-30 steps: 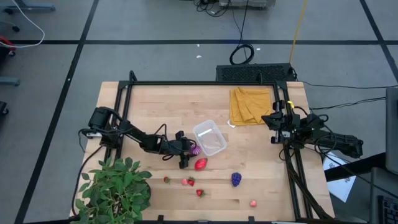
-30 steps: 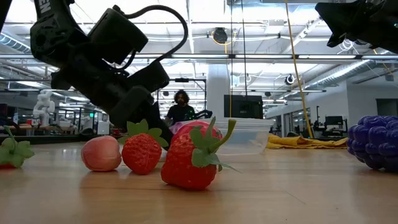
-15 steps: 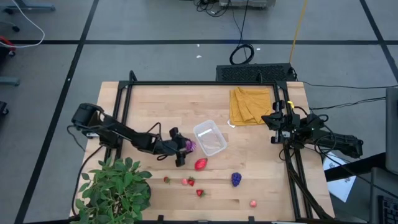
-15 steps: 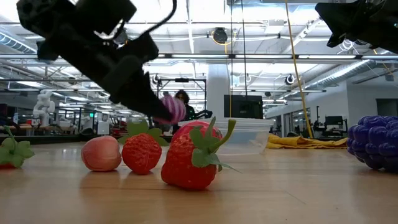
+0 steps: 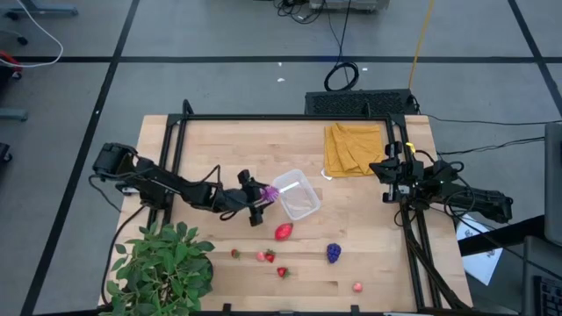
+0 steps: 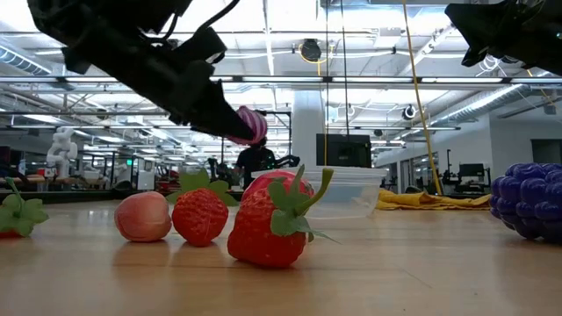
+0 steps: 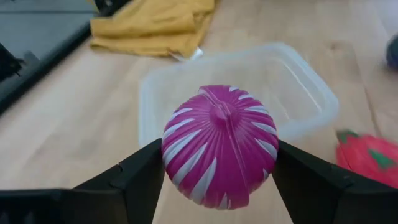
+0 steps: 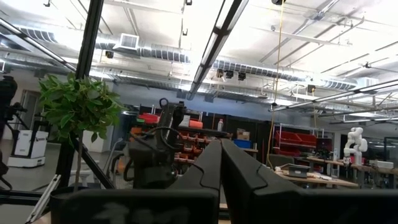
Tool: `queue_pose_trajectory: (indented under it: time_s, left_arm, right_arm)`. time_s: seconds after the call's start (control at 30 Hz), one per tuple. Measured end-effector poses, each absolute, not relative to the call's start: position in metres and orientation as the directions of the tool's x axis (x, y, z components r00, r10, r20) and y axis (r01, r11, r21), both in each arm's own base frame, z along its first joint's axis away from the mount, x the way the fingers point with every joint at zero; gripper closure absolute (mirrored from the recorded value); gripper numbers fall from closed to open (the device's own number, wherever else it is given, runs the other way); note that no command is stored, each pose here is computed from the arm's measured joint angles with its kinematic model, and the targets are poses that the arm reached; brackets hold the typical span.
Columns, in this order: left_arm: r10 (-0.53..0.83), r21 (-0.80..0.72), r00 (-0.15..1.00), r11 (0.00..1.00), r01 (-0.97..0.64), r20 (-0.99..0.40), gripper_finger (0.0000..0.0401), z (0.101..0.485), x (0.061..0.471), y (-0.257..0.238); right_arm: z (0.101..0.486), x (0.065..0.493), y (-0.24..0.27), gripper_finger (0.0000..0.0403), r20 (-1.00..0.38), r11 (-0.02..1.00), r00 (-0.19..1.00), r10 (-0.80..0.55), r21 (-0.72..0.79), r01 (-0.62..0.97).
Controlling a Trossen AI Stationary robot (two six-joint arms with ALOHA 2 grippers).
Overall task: Pick and placing Produce into tupperware
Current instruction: Put the violet onion into the transparent container
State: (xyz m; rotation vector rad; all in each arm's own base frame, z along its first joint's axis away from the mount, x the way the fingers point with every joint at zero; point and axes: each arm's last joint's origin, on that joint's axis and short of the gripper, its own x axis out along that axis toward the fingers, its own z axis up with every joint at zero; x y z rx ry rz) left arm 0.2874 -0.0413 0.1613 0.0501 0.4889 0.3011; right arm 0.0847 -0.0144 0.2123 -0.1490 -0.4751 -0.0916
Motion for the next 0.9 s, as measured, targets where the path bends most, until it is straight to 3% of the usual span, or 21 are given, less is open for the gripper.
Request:
queue_pose_trajectory:
  time_s: [0.37,0.6,0.9]
  left_arm:
    - [0.320,0.124,0.865,0.947,-0.295,-0.387,0.0124,0.175,0.300,-0.009]
    - [0.326,0.182,0.849,0.944,-0.274,-0.416,0.0123,0.188,0.310,0.010]
    - [0.245,0.100,0.854,0.969,-0.225,-0.458,0.0127,0.190,0.308,0.061]
  right_arm:
    - [0.212,0.085,-0.014,0.0403,0.462,0.985,0.886,-0.053,-0.123,0.123]
    - [0.212,0.085,-0.014,0.0403,0.454,0.985,0.889,-0.054,-0.121,0.122]
    - [0.211,0.085,-0.015,0.0403,0.449,0.985,0.892,-0.055,-0.121,0.121]
